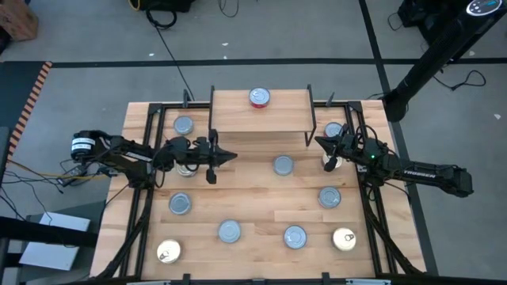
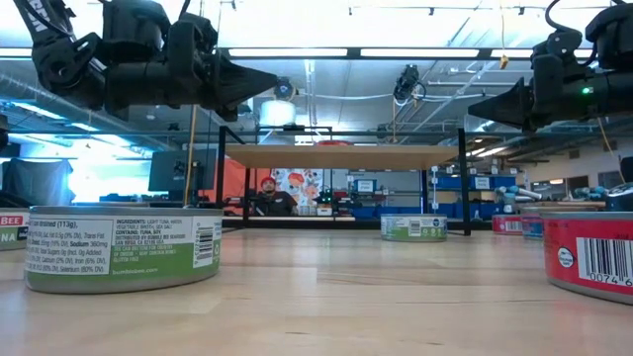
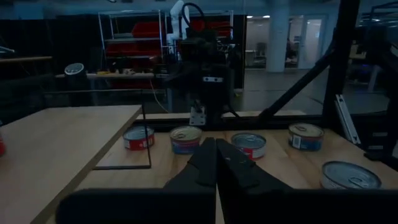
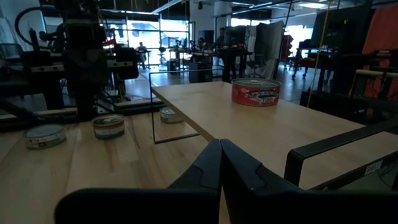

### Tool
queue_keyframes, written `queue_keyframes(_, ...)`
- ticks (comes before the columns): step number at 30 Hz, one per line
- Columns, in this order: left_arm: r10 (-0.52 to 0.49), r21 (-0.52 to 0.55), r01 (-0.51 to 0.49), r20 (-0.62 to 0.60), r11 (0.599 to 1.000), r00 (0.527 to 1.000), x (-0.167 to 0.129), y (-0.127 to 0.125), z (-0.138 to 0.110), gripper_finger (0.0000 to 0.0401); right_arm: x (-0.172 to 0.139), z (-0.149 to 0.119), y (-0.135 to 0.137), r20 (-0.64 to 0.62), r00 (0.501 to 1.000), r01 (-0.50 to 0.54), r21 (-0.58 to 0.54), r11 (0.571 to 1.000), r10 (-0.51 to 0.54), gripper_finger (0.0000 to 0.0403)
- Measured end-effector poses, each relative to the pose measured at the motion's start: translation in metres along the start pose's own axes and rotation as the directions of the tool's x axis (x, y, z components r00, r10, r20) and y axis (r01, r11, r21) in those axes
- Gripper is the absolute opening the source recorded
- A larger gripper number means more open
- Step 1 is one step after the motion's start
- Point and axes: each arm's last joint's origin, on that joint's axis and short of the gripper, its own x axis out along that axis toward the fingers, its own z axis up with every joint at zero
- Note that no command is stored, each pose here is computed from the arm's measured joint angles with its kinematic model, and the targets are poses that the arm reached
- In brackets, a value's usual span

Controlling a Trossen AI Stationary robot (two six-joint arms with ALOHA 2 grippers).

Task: Stack canned seafood by type on shelf
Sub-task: Put the blue and pink tuna can on the shelf

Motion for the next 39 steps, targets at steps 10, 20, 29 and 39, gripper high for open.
queue_keyframes(10, 0.067, 0.013, -0.068, 0.043, 0.998, 0.997, 0.0, 0.002, 0.004, 0.0005, 0.0, 0.0, 0.0, 0.0, 1.0, 0.0, 0.0, 1.0, 0.0, 0.0019)
queue_keyframes(20, 0.051, -0.013, -0.05, 0.025, 0.999, 0.998, 0.0, 0.002, 0.002, 0.0008, 0.0, 0.0, 0.0, 0.0, 1.0, 0.0, 0.0, 1.0, 0.0, 0.0019)
queue_keyframes(29, 0.004, -0.023, -0.003, 0.035, 1.0, 0.999, -0.002, 0.0, 0.002, 0.0008, 0.0, 0.0, 0.0, 0.0, 1.0, 0.0, 0.0, 1.0, 0.0, 0.0019)
queue_keyframes(39, -0.038, 0.0, 0.039, -0.137, 0.999, 0.99, -0.001, -0.001, -0.014, 0.0007, 0.0, 0.0, 0.0, 0.0, 1.0, 0.0, 0.0, 1.0, 0.0, 0.0019)
